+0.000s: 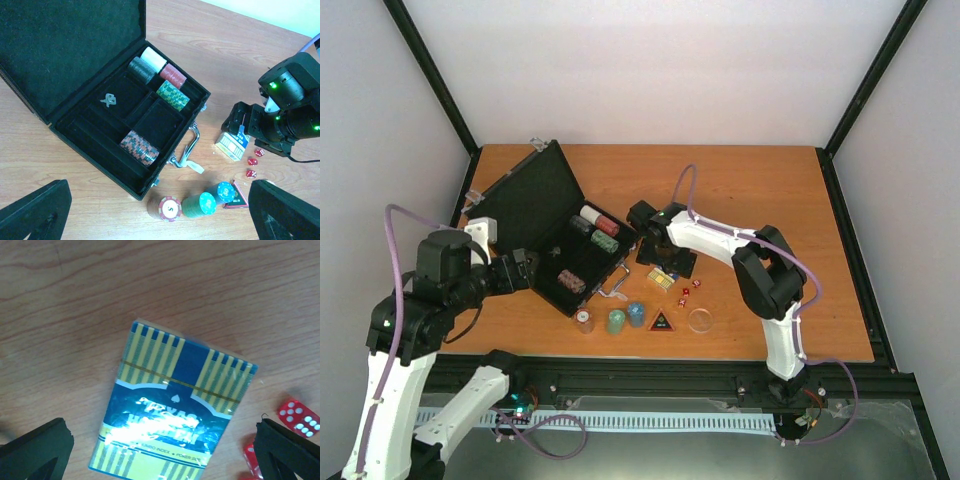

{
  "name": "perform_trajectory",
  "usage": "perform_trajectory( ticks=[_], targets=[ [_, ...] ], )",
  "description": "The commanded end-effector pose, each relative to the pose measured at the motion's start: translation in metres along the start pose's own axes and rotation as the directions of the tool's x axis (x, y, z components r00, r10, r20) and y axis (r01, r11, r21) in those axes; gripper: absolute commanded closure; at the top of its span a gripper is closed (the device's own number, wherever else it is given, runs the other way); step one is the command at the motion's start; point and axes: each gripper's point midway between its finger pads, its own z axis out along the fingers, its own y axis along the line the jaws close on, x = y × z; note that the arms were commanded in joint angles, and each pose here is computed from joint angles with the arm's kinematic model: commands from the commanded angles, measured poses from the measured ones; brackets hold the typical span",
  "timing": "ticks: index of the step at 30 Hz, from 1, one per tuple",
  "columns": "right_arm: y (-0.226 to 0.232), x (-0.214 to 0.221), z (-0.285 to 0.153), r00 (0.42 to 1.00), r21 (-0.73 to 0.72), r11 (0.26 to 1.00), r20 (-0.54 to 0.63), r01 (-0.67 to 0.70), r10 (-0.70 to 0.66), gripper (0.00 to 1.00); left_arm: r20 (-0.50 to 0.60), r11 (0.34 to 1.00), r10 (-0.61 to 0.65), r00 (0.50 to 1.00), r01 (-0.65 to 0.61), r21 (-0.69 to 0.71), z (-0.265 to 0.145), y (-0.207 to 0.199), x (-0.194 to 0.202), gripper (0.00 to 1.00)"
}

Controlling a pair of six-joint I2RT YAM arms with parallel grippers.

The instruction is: Pack up texas hold em set

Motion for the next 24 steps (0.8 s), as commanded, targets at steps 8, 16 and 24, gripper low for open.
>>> perform_trajectory(
  ticks=[8, 16, 24],
  targets=[
    [0.004, 0.004, 0.02, 0.999, -0.008, 1.0, -0.026, -0.024, 0.024, 0.0, 0.001, 1.0, 0.019, 1.0, -0.019, 0.016, -0.001, -0.002, 0.002, 0.0],
    [0.005, 0.009, 0.035, 0.997, -0.008, 0.999, -0.064, -0.035, 0.035, 0.0, -0.012, 1.0, 0.015, 1.0, -0.015, 0.005, 0.003, 0.0, 0.004, 0.0],
    [0.003, 0.013, 0.043, 0.995, -0.012, 0.998, -0.084, -0.063, 0.062, 0.2, -0.025, 1.0, 0.018, 1.0, -0.018, -0.01, 0.007, 0.002, 0.005, 0.0]
  ],
)
